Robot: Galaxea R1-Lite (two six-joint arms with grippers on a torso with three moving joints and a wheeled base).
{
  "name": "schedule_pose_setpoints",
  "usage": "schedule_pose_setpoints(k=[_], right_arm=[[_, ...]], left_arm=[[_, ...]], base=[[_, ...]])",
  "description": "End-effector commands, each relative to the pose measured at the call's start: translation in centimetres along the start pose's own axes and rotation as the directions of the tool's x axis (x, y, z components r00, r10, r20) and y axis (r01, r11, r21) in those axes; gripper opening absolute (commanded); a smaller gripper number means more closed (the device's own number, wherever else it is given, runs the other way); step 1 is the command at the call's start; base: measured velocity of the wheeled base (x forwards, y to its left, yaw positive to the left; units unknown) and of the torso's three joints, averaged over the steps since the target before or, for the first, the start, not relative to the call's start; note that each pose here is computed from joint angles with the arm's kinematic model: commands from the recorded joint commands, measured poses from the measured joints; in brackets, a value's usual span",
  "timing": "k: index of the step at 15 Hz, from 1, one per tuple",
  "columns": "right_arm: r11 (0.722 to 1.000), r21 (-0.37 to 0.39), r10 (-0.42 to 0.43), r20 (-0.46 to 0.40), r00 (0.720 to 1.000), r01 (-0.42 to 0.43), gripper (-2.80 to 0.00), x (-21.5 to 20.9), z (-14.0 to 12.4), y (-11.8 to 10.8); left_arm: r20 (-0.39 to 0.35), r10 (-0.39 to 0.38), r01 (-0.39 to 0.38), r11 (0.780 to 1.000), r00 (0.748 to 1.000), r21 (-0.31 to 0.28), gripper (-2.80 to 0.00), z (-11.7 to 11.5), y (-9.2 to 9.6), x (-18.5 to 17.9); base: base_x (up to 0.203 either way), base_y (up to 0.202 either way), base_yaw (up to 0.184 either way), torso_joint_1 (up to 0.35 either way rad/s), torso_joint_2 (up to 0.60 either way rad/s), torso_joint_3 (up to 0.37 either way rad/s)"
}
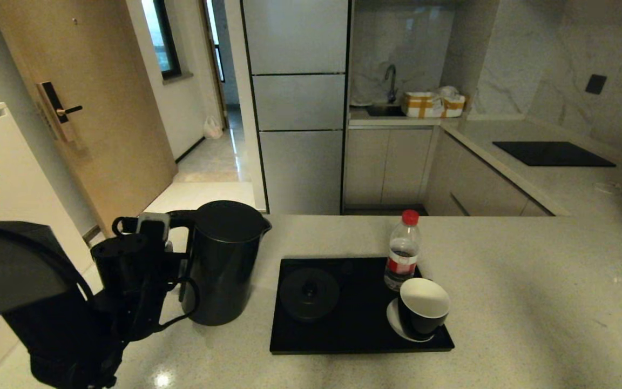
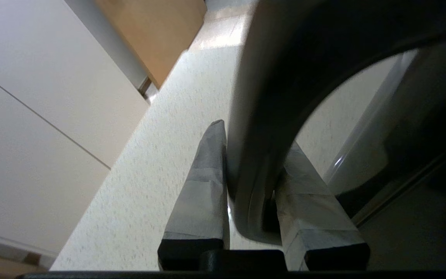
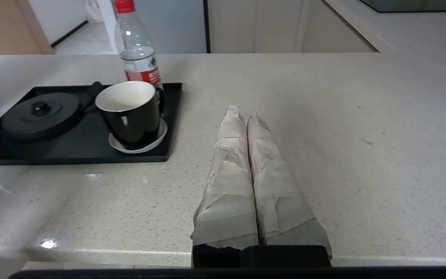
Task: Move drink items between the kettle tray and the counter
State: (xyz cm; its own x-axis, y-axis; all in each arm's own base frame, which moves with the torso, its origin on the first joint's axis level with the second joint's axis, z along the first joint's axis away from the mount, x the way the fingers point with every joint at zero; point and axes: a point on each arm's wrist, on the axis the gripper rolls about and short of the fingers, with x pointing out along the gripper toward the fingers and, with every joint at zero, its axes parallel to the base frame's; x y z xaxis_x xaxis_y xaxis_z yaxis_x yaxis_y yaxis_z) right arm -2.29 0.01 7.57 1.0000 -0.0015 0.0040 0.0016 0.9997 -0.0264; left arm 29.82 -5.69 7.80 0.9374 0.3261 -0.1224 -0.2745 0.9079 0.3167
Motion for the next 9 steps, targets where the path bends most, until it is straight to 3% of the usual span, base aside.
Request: schedule_pose_setpoints(k=[1,4,9], right_arm=[[1.0,0.0,0.0,0.001,1.0,0.0,-2.8,0.0,0.0,0.0],[1.0,0.0,0.0,0.001,1.0,0.0,-2.8,0.0,0.0,0.0],[1.0,-0.001,0.0,0.001,1.0,0.0,-2.8,0.0,0.0,0.0]], left_arm=[[0.061,-0.008,0.011,0.999,0.998,-0.052,-2.8,2.8,0.3,-1.1],[0.123,-0.078,0.095,0.986,0.989,-0.134,-2.8,7.6,-1.3,-3.3],[0.146,-0.122,0.143,0.979,0.982,-0.147,-2.8,9.6,-3.6,-4.1]], base=[[0.0,0.0,0.0,0.0,0.0,0.0],[0.0,0.0,0.0,0.0,0.0,0.0],[0.0,0.0,0.0,0.0,0.0,0.0]])
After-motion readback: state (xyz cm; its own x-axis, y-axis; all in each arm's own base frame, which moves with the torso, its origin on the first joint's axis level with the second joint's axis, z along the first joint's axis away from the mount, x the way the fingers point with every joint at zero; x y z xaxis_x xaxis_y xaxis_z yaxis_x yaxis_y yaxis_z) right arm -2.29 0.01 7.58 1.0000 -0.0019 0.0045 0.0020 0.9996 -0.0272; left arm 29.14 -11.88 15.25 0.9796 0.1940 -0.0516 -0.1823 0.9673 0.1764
